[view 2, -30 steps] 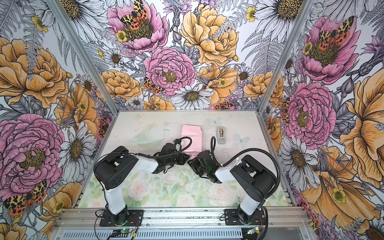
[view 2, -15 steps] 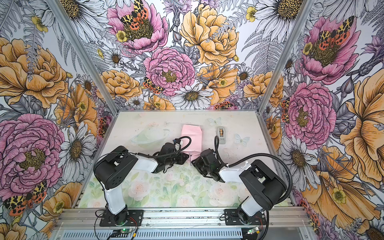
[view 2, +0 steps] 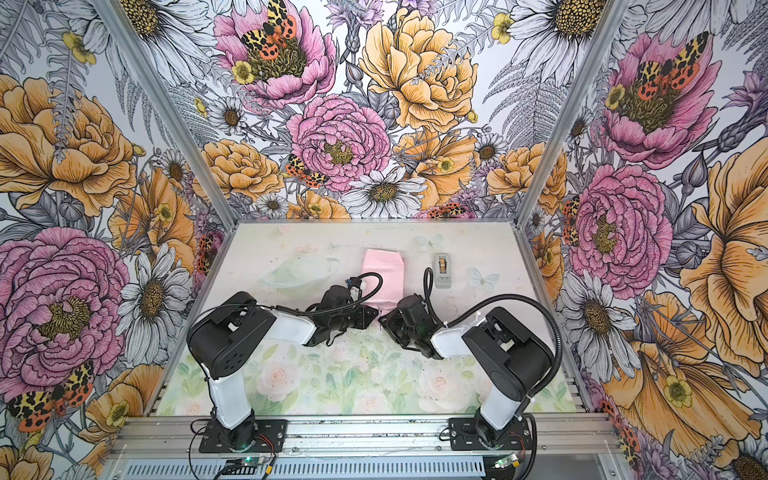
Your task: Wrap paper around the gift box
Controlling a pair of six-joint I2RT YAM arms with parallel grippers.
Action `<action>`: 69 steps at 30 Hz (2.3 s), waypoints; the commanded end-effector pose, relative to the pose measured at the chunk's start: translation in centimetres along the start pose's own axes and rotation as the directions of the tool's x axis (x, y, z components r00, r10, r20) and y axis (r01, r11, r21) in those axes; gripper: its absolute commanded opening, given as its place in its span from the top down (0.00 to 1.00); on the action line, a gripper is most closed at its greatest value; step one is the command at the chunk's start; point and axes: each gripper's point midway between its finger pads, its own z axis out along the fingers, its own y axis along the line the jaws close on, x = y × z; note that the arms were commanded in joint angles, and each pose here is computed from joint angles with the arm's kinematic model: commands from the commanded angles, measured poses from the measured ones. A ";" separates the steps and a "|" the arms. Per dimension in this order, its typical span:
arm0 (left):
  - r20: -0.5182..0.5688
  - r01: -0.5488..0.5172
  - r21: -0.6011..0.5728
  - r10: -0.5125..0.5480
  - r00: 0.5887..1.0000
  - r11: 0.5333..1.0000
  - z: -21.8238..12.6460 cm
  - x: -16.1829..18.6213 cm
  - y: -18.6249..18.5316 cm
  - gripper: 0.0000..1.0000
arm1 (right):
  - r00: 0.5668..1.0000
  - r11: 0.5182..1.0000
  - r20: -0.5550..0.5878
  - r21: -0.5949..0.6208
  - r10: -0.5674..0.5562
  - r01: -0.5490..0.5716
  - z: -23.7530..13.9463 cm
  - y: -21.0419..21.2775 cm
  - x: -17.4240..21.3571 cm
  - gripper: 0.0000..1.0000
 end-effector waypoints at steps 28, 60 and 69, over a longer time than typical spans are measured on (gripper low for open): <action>0.032 0.006 0.049 -0.007 0.999 0.999 -0.3 -1.4 -1.1 0.77 | 0.999 0.997 0.020 -0.073 -0.038 0.040 1.4 3.0 -0.5 0.97; 0.127 -0.558 0.045 0.550 0.826 0.828 -10.3 -4.5 -5.0 0.41 | 0.997 0.995 0.033 -0.067 -0.071 0.073 0.7 3.5 -1.2 1.00; -0.007 -0.965 0.091 0.969 0.248 0.247 -11.8 -0.4 -3.7 0.40 | 0.997 0.995 0.029 -0.067 -0.075 0.077 0.8 3.6 -1.2 1.00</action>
